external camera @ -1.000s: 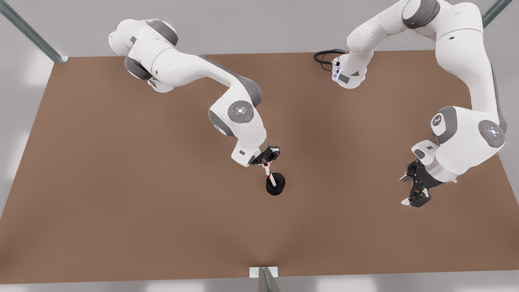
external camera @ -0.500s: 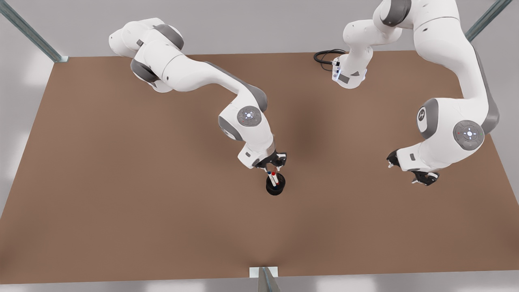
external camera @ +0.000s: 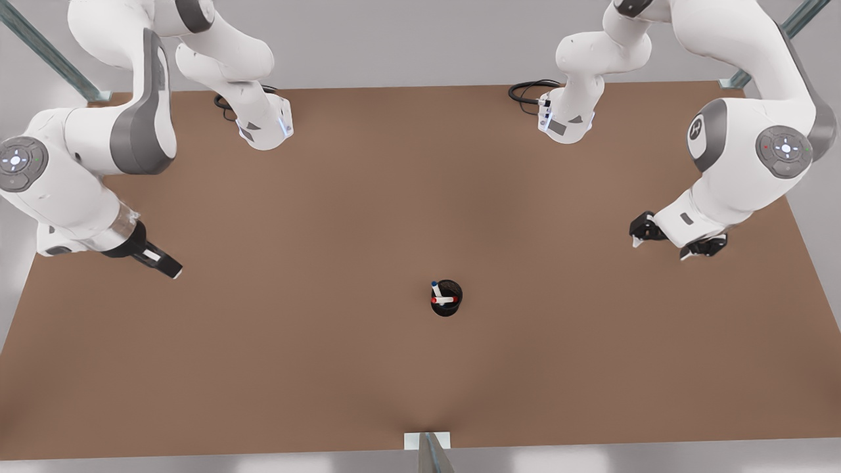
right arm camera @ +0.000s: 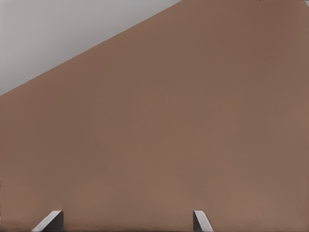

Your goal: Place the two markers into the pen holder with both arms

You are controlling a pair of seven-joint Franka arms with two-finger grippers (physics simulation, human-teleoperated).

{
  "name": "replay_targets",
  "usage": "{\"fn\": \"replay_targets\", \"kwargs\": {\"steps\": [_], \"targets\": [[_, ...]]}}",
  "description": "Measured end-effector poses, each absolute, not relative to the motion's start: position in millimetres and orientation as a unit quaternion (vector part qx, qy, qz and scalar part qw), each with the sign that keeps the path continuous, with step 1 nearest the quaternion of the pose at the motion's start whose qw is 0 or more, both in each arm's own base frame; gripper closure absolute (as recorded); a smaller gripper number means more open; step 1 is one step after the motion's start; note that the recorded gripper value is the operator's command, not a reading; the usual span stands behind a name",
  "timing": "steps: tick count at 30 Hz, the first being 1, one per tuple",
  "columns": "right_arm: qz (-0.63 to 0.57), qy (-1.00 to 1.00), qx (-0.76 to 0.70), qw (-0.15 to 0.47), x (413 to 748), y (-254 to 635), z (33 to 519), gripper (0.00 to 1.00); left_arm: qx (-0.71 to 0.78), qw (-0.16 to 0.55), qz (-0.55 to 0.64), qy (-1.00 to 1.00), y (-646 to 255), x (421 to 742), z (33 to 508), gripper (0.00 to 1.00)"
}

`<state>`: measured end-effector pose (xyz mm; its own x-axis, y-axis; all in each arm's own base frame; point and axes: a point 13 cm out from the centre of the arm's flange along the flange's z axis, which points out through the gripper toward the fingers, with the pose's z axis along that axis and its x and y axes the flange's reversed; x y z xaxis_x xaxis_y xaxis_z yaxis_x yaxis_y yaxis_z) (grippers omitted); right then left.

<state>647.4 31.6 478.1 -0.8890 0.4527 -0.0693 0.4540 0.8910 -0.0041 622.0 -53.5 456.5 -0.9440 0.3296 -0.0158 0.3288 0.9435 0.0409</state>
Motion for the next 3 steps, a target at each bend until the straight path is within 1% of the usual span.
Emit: {"fn": "replay_targets", "kwargs": {"steps": [1,3], "targets": [[-0.005,0.977,0.21,0.031,658,44,479,0.0,0.161,0.007,0.02,0.987,-53,622,454,0.0],[-0.002,0.985,0.173,0.023,660,54,480,0.0,0.149,0.003,0.021,0.989,-51,622,453,0.0]]}}
